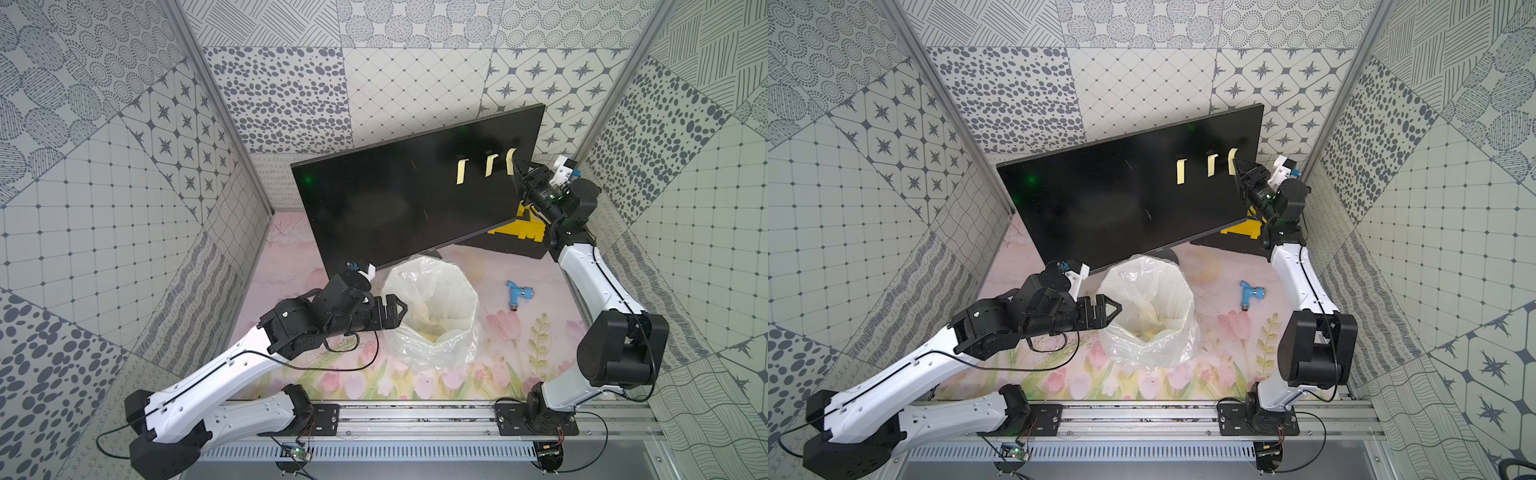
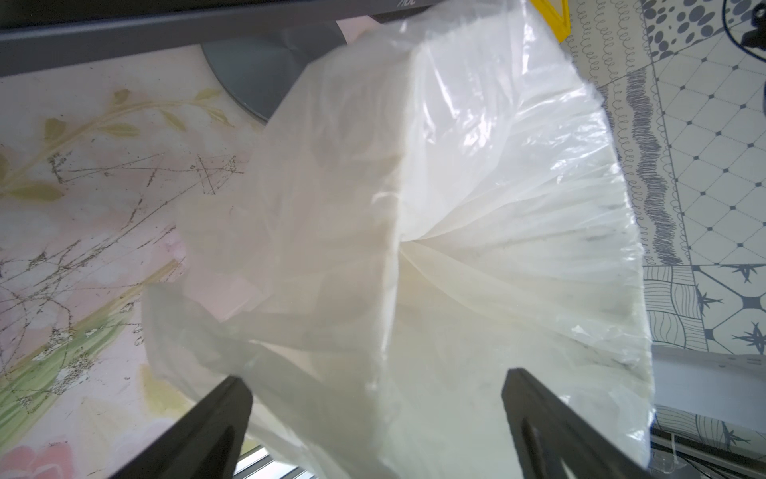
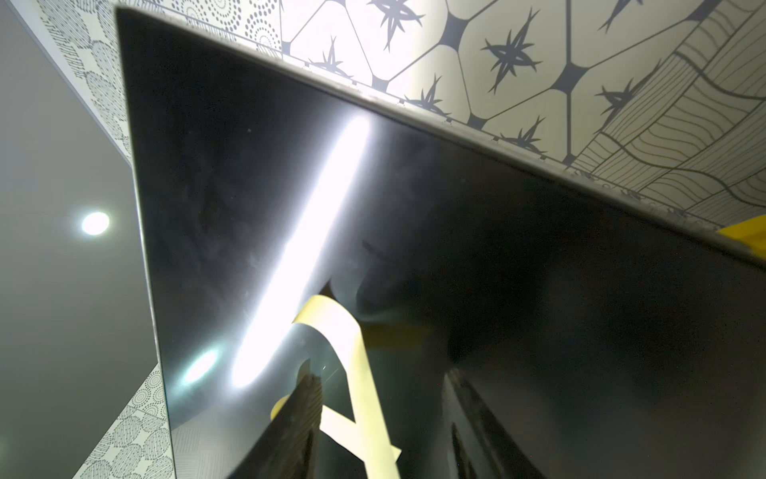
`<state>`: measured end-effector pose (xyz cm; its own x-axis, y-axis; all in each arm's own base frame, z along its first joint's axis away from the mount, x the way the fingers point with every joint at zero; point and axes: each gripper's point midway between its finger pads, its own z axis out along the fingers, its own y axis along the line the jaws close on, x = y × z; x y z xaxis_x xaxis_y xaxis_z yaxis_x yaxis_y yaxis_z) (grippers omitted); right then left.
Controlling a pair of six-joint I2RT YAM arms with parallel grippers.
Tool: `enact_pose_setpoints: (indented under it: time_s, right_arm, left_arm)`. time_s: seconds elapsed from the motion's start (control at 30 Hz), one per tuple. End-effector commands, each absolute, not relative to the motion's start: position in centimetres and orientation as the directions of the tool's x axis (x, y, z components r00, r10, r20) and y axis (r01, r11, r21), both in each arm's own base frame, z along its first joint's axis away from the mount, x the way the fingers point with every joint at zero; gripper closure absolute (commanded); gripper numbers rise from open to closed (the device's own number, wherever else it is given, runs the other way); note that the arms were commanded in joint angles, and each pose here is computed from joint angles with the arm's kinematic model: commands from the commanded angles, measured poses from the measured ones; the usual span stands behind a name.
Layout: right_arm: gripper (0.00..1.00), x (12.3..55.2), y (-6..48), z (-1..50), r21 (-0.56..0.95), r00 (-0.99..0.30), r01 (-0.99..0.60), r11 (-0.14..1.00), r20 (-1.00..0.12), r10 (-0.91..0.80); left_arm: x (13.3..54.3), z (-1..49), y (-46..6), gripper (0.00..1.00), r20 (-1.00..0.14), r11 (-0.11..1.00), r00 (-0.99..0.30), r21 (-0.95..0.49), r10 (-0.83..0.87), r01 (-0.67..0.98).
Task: Remove the sticky note from the monitor
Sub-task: Tear off the sticky note from the monitor, then place the sticky note in the trash bin.
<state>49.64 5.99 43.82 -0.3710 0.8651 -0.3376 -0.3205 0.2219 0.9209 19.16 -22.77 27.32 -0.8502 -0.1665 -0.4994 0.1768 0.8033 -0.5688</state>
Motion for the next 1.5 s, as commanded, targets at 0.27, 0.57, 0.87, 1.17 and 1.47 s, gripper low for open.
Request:
enact_pose_setpoints:
  time_s: [0.27, 0.57, 0.87, 1.17, 1.47]
  right_arm:
    - [0.86, 48.8, 7.2, 45.7, 0.893, -0.377, -0.394, 0.218, -0.373, 0.848]
    - [1.00, 46.3, 7.5, 46.2, 0.885, -0.386, -0.403, 0.233, -0.395, 0.834]
    - [1.00, 39.2, 10.7, 46.6, 0.859, -0.484, -0.425, 0.286, -0.482, 0.730]
    - [1.00, 27.5, 19.9, 41.3, 0.798, -0.685, -0.470, 0.376, -0.599, 0.415]
    - [1.00, 20.7, 23.7, 35.2, 0.785, -0.818, -0.465, 0.409, -0.558, 0.142]
  left_arm:
    - [19.1, 28.3, -23.3, 0.01, -0.523, 0.786, -0.839, -0.578, -0.150, 0.220]
    - [19.0, 28.3, -23.2, 0.01, -0.523, 0.785, -0.839, -0.580, -0.151, 0.220]
    - [19.1, 28.4, -23.3, 0.01, -0.526, 0.783, -0.837, -0.580, -0.149, 0.226]
    - [19.1, 28.3, -23.4, 0.01, -0.524, 0.779, -0.838, -0.586, -0.153, 0.224]
    - [19.0, 28.5, -23.3, 0.01, -0.526, 0.779, -0.836, -0.585, -0.155, 0.224]
